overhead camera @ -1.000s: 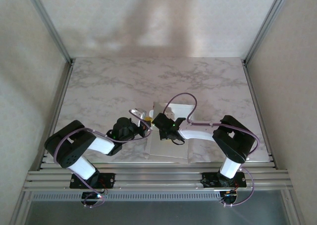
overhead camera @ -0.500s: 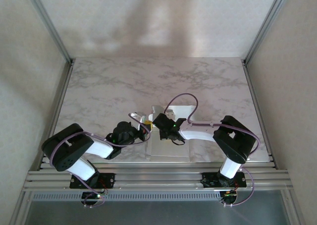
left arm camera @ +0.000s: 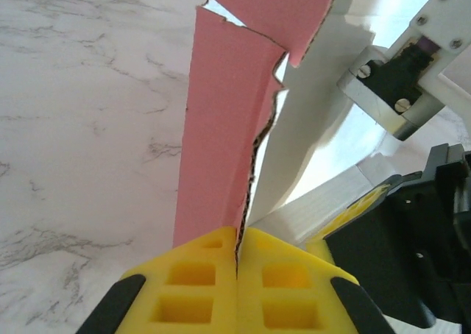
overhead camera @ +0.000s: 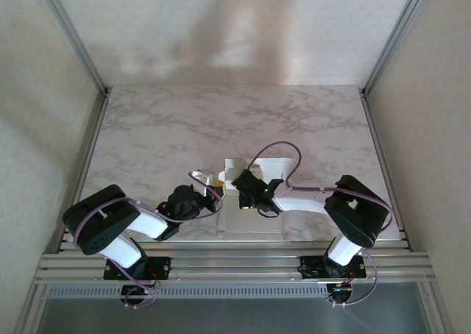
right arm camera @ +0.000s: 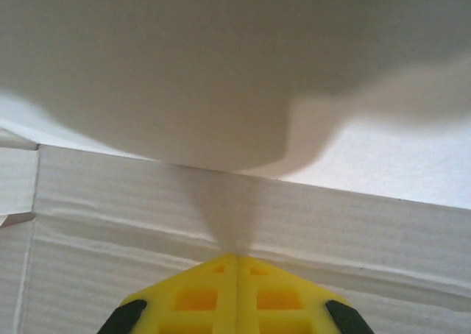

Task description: Fold the paper box

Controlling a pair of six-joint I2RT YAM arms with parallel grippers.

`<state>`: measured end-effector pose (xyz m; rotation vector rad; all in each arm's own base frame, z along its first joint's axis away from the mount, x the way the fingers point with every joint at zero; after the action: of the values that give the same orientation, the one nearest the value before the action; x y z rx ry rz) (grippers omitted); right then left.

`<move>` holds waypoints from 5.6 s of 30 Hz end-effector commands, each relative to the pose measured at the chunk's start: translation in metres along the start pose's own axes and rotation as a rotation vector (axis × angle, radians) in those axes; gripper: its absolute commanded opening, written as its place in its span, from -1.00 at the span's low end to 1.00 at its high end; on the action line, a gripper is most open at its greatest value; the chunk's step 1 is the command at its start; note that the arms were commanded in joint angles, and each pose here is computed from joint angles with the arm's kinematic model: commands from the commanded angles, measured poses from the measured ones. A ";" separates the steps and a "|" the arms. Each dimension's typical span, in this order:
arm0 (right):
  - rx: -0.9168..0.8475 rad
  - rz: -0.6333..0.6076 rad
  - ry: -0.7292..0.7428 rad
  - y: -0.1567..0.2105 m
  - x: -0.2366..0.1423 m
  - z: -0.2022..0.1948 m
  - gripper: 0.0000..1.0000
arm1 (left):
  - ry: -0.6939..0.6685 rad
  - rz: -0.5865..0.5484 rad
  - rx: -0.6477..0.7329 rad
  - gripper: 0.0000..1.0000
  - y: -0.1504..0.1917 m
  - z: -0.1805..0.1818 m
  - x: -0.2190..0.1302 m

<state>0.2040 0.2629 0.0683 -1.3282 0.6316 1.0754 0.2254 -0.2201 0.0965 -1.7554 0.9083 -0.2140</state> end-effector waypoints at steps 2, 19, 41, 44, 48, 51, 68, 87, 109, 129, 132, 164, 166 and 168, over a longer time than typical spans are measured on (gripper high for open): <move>0.001 -0.021 -0.106 -0.003 -0.012 0.008 -1.00 | -0.068 0.207 0.009 -1.00 0.053 0.013 -0.011; -0.089 0.093 -0.235 0.050 -0.034 0.006 -0.99 | -0.077 0.186 0.033 -1.00 0.052 0.010 -0.007; 0.291 -0.027 -0.135 0.060 0.014 0.025 -1.00 | -0.177 0.114 0.034 -1.00 0.029 0.036 0.005; 0.294 -0.026 -0.131 0.058 0.018 0.032 -1.00 | -0.195 0.137 0.036 -1.00 0.027 0.049 0.006; 0.312 -0.026 -0.116 0.060 0.022 0.030 -1.00 | -0.221 0.160 0.064 -1.00 0.025 0.056 0.003; 0.321 -0.029 -0.109 0.060 0.024 0.029 -1.00 | -0.252 0.192 0.088 -1.00 0.029 0.060 0.000; 0.314 -0.032 -0.090 0.058 0.027 0.032 -1.00 | -0.272 0.228 0.027 -1.00 0.045 0.065 -0.008; 0.293 -0.023 -0.087 0.058 0.030 0.037 -1.00 | -0.238 0.254 -0.031 -1.00 0.051 0.060 -0.001; 0.272 -0.017 -0.092 0.058 0.032 0.041 -1.00 | -0.273 0.304 -0.034 -1.00 0.064 0.067 0.000; -0.117 -0.115 -0.252 0.018 -0.046 0.060 -0.79 | -0.243 0.260 -0.016 -1.00 0.056 0.062 -0.001; -0.155 -0.109 -0.289 0.010 -0.065 0.056 -0.72 | -0.236 0.256 -0.012 -1.00 0.054 0.060 0.000; -0.216 0.013 -0.343 -0.176 -0.080 0.085 0.06 | -0.206 0.253 0.038 -1.00 0.051 0.054 -0.001; -0.235 0.031 -0.307 -0.172 -0.073 0.088 0.06 | -0.206 0.248 0.038 -1.00 0.050 0.054 -0.001; -0.258 0.042 -0.277 -0.167 -0.069 0.092 0.06 | -0.207 0.247 0.036 -1.00 0.050 0.054 -0.001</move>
<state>0.3123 0.3449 0.2153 -1.2866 0.3134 1.3827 0.2624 -0.1990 0.0849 -1.7254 0.7743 -0.0984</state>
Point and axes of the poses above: each hand's point on the last joint's axis, 136 mm out from that joint toward the fingers, its own x axis out along the fingers, its own z axis along the line the jaws close on, y = z × x, the point moved 5 cm from there along -x, back along the fingers, and after that the axes turned 1 degree about -x, right-handed, at the moved point
